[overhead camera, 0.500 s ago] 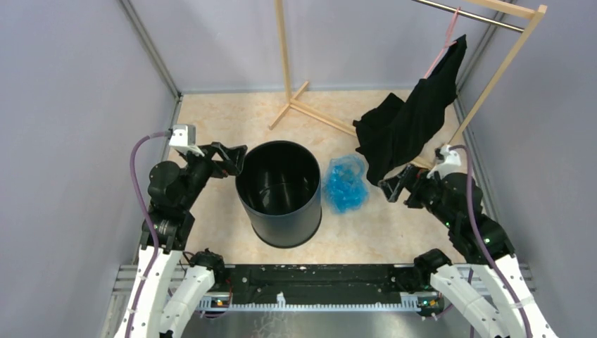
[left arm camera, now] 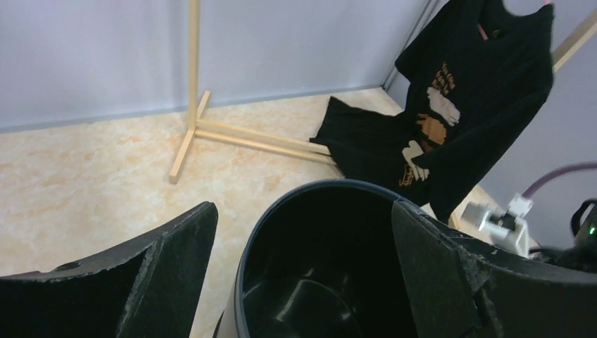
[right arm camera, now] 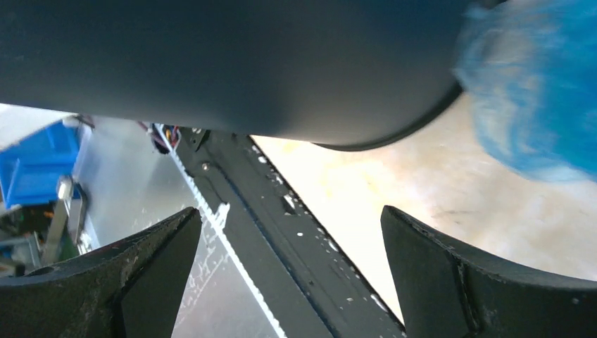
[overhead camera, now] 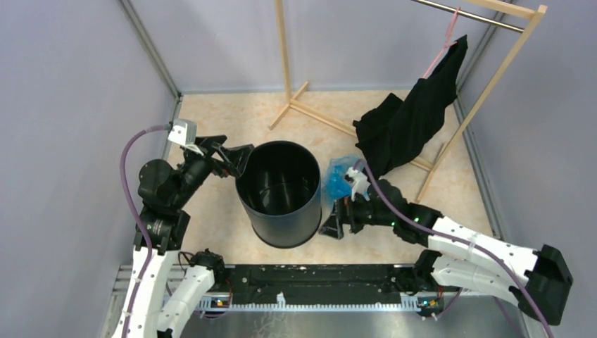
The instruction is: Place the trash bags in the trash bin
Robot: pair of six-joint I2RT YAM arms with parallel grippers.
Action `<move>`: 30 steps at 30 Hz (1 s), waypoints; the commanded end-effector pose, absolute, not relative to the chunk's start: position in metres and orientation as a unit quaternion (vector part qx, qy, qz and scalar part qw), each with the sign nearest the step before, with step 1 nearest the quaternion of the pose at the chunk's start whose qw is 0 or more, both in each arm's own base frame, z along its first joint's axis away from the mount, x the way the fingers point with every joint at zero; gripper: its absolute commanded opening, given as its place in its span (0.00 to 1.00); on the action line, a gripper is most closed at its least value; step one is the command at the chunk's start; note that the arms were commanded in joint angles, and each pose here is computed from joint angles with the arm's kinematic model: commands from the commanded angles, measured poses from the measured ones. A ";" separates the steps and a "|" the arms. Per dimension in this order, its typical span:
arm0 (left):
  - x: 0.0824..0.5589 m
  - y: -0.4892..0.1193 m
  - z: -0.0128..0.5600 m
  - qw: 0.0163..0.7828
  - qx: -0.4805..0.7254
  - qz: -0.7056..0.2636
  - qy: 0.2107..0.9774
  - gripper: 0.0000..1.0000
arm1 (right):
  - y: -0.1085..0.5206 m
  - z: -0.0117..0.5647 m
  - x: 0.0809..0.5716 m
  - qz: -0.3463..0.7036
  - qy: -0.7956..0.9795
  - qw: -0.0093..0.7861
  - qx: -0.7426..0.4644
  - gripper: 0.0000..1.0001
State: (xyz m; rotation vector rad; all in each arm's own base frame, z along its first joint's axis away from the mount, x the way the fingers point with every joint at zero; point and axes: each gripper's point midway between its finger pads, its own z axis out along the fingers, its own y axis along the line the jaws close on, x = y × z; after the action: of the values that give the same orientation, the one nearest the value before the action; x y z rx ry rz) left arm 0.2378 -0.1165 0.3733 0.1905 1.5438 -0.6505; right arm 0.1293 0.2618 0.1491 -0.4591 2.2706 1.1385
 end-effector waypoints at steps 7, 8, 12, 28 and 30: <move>0.268 -0.152 0.484 0.725 0.151 -0.367 0.562 1.00 | 0.298 0.149 0.154 0.412 0.829 0.346 -0.152 0.99; 0.274 -0.153 0.485 0.725 0.146 -0.368 0.564 1.00 | 0.297 0.147 0.158 0.401 0.832 0.351 -0.151 0.99; 0.288 -0.159 0.462 0.713 0.152 -0.376 0.572 1.00 | 0.295 0.150 0.173 0.392 0.826 0.385 -0.128 0.99; 0.253 -0.170 0.447 0.713 0.228 -0.369 0.551 1.00 | 0.426 0.195 0.214 0.524 0.739 0.394 -0.155 0.92; 0.250 -0.175 0.446 0.709 0.238 -0.376 0.547 1.00 | 0.442 0.183 0.227 0.488 0.766 0.382 -0.173 0.91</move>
State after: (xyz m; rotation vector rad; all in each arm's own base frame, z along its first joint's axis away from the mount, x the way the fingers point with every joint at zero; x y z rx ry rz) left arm 0.2605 -0.1661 0.4365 0.4402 1.2854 -0.8325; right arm 0.1999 0.3913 0.1294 -0.3843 2.1084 1.1953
